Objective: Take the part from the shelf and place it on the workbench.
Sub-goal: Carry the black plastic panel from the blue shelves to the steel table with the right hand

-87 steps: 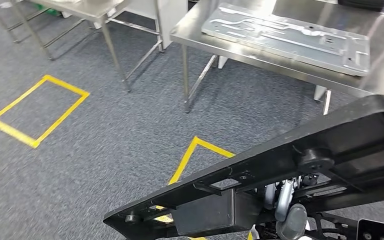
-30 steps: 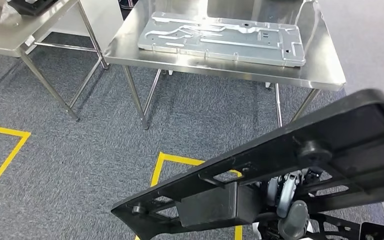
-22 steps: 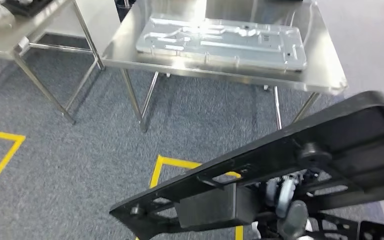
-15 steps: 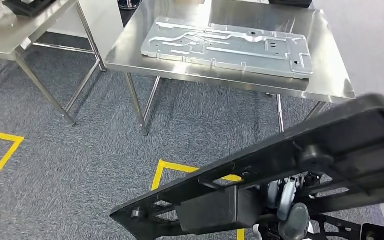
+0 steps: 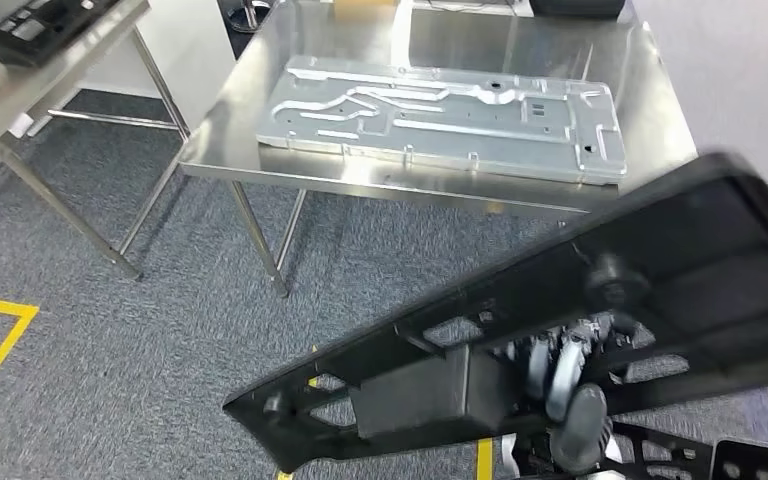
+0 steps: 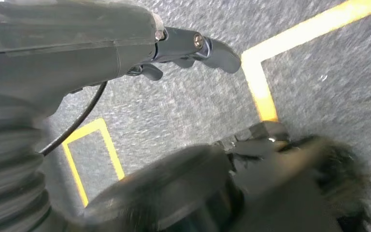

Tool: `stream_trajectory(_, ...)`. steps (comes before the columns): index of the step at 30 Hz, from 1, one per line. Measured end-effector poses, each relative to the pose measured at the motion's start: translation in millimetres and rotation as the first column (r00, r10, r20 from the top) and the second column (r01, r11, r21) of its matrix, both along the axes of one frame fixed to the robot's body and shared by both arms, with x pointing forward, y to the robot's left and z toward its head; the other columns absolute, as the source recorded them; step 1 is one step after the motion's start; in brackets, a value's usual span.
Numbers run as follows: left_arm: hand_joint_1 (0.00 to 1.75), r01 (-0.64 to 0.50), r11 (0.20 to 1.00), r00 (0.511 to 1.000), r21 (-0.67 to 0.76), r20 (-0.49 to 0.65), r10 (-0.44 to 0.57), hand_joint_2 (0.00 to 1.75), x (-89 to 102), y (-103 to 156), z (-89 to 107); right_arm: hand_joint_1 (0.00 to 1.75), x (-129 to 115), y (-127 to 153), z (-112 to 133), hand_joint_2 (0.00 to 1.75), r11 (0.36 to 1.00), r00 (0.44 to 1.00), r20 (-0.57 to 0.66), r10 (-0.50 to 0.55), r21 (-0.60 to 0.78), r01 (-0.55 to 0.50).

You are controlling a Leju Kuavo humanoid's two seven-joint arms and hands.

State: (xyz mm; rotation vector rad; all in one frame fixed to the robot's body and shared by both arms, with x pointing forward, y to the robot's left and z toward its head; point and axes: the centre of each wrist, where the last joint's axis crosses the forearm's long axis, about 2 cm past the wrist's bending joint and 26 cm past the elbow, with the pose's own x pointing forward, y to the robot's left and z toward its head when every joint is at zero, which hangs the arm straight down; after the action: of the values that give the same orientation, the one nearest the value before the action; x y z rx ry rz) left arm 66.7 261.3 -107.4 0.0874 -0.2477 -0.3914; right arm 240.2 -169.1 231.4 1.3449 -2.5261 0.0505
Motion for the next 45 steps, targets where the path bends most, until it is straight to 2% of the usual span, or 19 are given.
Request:
stream_trajectory(10, 0.0, 0.0, 1.0, 1.0, -0.002, 0.003, 0.0, 1.75, 2.3, 3, 0.2, 1.75, -1, -2, 3, 1.75, 0.998, 0.998, -0.003, -0.056, -0.028, 0.056)
stream_trajectory(13, 0.0, 0.001, 1.0, 1.0, -0.004, 0.001, -0.001, 1.75, 0.9, 3, 0.0, 1.75, 0, -4, 6, 1.75, 0.985, 0.988, -0.006, -0.156, -0.078, 0.155)
stream_trajectory(15, 0.0, 0.001, 1.0, 1.0, -0.004, -0.002, -0.001, 1.75, -0.7, 3, -0.3, 1.75, 1, -6, 9, 1.75, 0.95, 0.957, -0.013, -0.291, -0.124, 0.287)
stream_trajectory(18, 0.0, 0.001, 1.0, 1.0, -0.008, -0.009, -0.001, 1.75, -3.4, 3, -0.7, 1.75, 2, -9, 15, 1.75, 0.843, 0.856, 0.002, -0.517, -0.173, 0.51)
stream_trajectory(22, 0.0, 0.002, 1.0, 1.0, -0.011, -0.011, -0.002, 1.75, -3.7, 2, -0.7, 1.75, 1, -5, 20, 1.75, 0.667, 0.694, 0.1, -0.713, -0.207, 0.715)
stream_trajectory(25, 0.0, 0.008, 1.0, 1.0, -0.011, -0.011, -0.008, 1.75, -3.5, 2, -0.7, 1.75, -2, 1, 21, 1.75, 0.479, 0.516, 0.217, -0.829, -0.203, 0.854)
stream_trajectory(28, 0.0, 0.011, 1.0, 1.0, -0.012, -0.01, -0.012, 1.75, -2.9, 2, -0.6, 1.75, -4, 6, 21, 1.75, 0.312, 0.35, 0.297, -0.888, -0.169, 0.935)
stream_trajectory(30, 0.0, 0.011, 1.0, 1.0, -0.015, -0.006, -0.011, 1.75, -1.3, 2, -0.4, 1.75, -5, 10, 18, 1.75, 0.268, 0.307, 0.315, -0.898, -0.162, 0.95)
stream_trajectory(36, 0.0, 0.009, 1.0, 1.0, -0.022, -0.003, -0.009, 1.75, 1.1, 3, -0.1, 1.75, -6, 17, 10, 1.75, 0.269, 0.318, 0.334, -0.887, -0.187, 0.945)
stream_trajectory(38, 0.0, 0.009, 1.0, 1.0, -0.021, -0.004, -0.009, 1.75, 0.8, 3, -0.1, 1.75, -6, 17, 7, 1.75, 0.245, 0.299, 0.345, -0.89, -0.192, 0.95)
stream_trajectory(40, 0.0, 0.009, 1.0, 1.0, -0.022, -0.004, -0.009, 1.75, 1.6, 3, 0.0, 1.75, -6, 18, 6, 1.75, 0.181, 0.241, 0.369, -0.898, -0.189, 0.965)
stream_trajectory(45, 0.0, 0.01, 1.0, 1.0, -0.024, -0.011, -0.01, 1.75, 0.9, 1, 0.0, 1.75, -3, 22, 5, 1.75, -0.024, 0.046, 0.449, -0.892, -0.149, 0.989)
